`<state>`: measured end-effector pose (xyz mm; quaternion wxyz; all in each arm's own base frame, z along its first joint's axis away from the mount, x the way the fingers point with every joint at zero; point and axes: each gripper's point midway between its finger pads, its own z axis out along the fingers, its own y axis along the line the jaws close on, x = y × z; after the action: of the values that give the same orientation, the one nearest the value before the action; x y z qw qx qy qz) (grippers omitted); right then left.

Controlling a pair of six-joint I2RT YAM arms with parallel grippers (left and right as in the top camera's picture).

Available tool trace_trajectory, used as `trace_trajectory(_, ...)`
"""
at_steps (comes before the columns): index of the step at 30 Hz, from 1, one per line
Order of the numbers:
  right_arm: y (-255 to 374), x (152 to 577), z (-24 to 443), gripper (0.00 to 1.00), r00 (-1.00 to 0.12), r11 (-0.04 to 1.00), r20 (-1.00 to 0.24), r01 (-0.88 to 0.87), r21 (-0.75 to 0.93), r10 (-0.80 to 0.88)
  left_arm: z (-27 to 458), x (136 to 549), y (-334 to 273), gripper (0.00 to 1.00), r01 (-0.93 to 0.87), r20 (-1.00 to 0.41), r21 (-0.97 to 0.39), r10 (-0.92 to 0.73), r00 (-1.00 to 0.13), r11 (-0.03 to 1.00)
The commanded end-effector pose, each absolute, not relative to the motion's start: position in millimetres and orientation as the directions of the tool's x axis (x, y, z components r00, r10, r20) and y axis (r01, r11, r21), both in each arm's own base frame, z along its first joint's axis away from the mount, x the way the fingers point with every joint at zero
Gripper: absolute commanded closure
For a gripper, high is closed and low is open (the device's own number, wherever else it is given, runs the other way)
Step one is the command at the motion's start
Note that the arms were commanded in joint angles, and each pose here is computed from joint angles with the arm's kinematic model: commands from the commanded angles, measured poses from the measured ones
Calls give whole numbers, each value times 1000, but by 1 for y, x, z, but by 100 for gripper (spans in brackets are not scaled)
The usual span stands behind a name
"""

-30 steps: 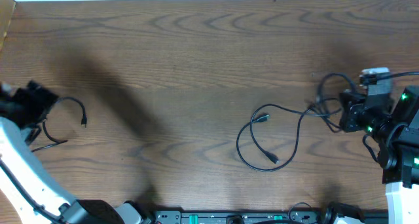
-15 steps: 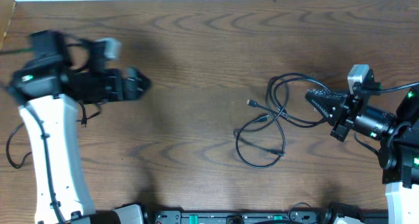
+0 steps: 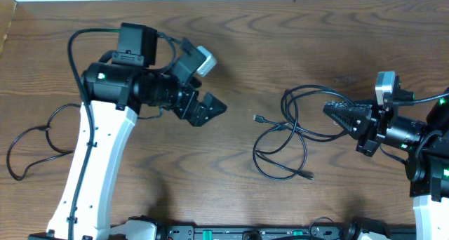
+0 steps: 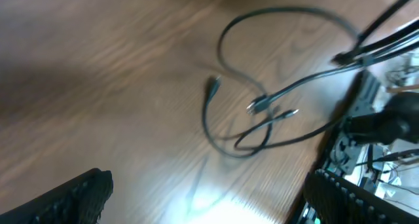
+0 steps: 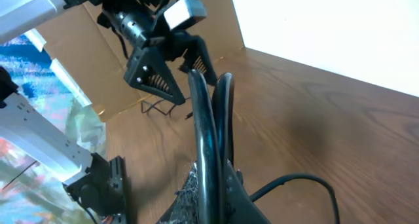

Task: Untangle cables

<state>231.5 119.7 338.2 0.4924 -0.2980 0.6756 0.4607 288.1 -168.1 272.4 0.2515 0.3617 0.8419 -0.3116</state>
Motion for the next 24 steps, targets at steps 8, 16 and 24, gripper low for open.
trace_trajectory(8, 133, 200, 360, 99, -227, 212, -973, -949, 231, 47, 316, 259, -226, 2, 892, -798, -382, 400, -450, 241)
trace_trajectory(16, 145, 191, 361, 99, -210, 152, -977, -965, 212, 29, 320, 242, -251, 2, 925, -821, -347, 428, -378, 151)
trace_trajectory(24, 146, 191, 361, 99, -206, 147, -978, -967, 208, 28, 321, 243, -253, 5, 929, -826, -338, 427, -368, 148)
